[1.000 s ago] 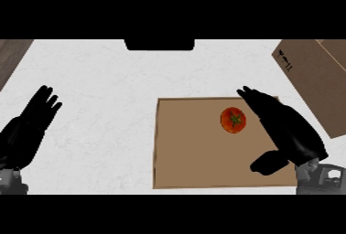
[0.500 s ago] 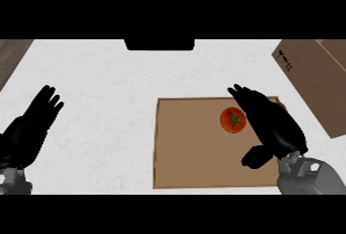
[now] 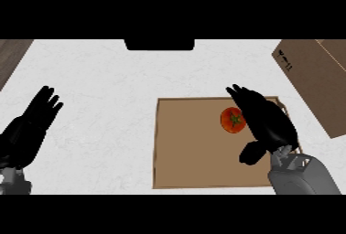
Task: Pick the tomato from the tray and place it in the cardboard box
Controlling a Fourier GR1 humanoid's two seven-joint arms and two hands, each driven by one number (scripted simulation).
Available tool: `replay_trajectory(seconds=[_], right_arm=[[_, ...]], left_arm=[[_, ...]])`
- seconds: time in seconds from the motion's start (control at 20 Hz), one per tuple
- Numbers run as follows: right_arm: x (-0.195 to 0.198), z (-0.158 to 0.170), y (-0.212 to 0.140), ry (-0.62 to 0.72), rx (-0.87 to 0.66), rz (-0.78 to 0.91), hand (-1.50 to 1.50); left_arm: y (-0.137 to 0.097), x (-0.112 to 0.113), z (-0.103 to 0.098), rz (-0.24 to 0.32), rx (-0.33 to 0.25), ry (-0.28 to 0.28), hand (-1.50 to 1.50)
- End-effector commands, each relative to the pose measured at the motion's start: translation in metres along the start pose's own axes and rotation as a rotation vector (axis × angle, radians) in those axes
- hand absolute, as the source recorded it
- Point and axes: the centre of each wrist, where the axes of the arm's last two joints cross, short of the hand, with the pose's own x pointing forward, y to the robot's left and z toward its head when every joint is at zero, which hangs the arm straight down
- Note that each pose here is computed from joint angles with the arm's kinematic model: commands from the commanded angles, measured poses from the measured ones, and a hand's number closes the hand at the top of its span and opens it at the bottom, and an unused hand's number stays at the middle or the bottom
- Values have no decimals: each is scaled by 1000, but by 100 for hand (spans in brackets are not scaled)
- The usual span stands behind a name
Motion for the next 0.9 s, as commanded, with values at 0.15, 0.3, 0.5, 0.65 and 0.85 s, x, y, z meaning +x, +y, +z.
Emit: replay_trajectory(seconds=[0.15, 0.3, 0.5, 0.65, 0.85], right_arm=[[-10, 0, 5, 38, 24, 33, -150], [6, -12, 9, 28, 30, 34, -150], [-5, -18, 12, 34, 57, 44, -150], [6, -21, 22, 44, 61, 69, -150], [-25, -21, 35, 51, 73, 56, -150]], left_arm=[[2, 4, 4, 19, -4, 1, 0], [-4, -13, -14, -5, 3, -7, 0], [-15, -14, 9, 0, 6, 0, 0], [13, 1, 7, -7, 13, -9, 0], [-7, 24, 4, -5, 8, -7, 0]])
